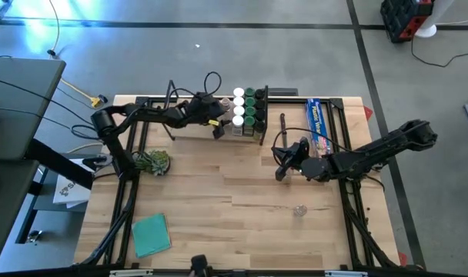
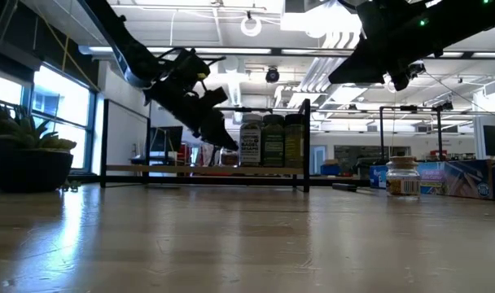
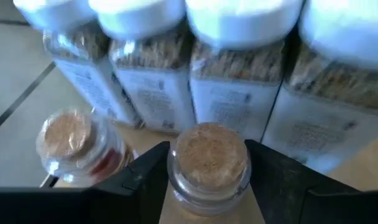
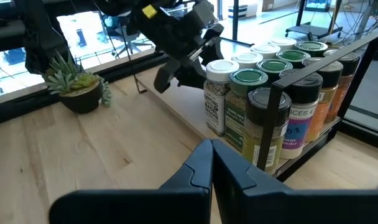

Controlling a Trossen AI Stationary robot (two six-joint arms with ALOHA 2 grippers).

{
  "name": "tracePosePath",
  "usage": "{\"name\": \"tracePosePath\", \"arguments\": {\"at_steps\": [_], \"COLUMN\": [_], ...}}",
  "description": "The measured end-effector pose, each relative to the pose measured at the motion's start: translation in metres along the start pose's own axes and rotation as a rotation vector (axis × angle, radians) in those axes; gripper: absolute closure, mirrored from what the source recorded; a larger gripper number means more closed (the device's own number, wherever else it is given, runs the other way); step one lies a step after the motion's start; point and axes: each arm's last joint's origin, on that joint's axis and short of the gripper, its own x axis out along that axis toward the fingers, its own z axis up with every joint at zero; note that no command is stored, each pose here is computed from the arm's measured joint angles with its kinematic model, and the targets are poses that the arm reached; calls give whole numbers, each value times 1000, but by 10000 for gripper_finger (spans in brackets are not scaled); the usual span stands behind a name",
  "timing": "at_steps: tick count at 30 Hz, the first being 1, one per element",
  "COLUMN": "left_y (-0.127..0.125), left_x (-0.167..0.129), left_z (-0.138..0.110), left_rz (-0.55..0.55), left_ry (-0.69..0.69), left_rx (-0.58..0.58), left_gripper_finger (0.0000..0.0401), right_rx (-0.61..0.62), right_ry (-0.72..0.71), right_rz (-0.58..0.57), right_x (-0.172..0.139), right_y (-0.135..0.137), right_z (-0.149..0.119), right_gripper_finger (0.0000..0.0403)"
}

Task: Shelf spices
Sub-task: Put the brown seasoning bottle on the shelf aligned with the other brown seasoning bottle

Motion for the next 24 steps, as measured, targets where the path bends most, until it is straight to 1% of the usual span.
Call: {"name": "tracePosePath", "arguments": {"at_steps": [3,7,18,24], "left_y": [1,1,2,3], "left_x": [0,0,0,0], "left_z": [-2,-2,1,2], "left_rz": [29,41,66,93], "left_ry": [20,24,-5,-8], "left_rx": [3,5,104,113], "left_gripper_finger": [196,192,189,188], "right_rx": [-1,-8,-8,-2], "right_ry": [0,1,1,1], "right_rz": [0,1,2,2], "right_x": [0,0,0,0], "right_y": [0,0,0,0], "right_z": [0,0,0,0], "right_gripper_finger": [403,403,403,403]}}
